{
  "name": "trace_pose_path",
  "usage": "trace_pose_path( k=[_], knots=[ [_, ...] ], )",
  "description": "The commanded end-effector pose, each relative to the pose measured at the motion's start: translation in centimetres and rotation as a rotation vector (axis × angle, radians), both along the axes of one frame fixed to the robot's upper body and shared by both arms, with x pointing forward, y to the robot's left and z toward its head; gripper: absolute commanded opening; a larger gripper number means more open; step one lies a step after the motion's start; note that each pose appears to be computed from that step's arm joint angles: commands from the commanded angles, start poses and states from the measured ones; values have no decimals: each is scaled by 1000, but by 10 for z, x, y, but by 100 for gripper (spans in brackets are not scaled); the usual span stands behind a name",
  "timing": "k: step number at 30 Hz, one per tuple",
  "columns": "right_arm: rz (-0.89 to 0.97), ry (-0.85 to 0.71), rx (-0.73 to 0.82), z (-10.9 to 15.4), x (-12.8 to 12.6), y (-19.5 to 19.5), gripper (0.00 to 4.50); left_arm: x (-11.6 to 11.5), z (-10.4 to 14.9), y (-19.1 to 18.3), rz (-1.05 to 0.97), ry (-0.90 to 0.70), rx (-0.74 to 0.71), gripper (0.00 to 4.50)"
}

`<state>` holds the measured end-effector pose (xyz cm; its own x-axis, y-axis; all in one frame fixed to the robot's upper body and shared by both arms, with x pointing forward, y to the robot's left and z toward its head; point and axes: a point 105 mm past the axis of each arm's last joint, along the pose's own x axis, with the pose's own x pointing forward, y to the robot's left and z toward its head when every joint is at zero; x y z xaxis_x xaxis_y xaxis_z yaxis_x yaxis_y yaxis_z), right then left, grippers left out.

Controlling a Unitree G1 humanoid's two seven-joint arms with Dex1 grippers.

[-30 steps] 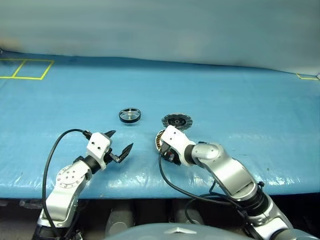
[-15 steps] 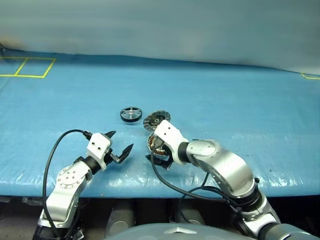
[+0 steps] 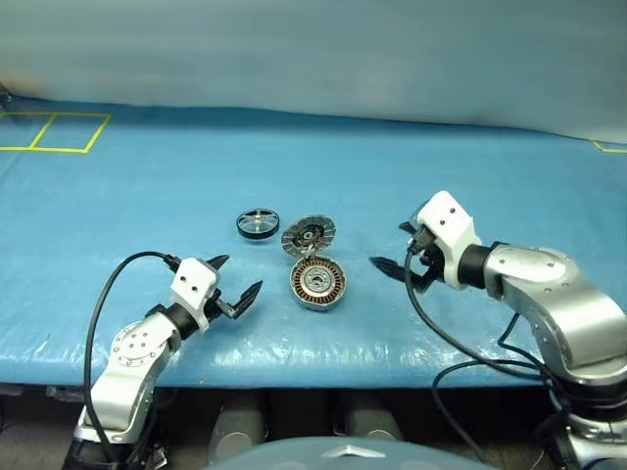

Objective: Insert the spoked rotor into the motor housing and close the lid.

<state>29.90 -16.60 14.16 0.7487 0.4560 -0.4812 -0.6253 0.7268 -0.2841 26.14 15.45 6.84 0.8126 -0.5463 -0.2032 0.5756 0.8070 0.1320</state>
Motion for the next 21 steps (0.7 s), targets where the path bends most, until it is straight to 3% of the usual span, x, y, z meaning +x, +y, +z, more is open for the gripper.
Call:
trace_pose_path(
  k=[1,9,13,21],
  knots=[
    [-65,-69,-16,-5,31,-4,445,1,8,1,-3,-34,1,450],
    [118,-73,37,-53,55,35,445,-4,10,5,25,-38,3,450],
    [140,-72,176,-59,65,53,445,-5,11,7,33,-39,6,450],
    [165,-45,277,-67,80,70,445,-5,12,6,34,-42,5,450]
  ],
)
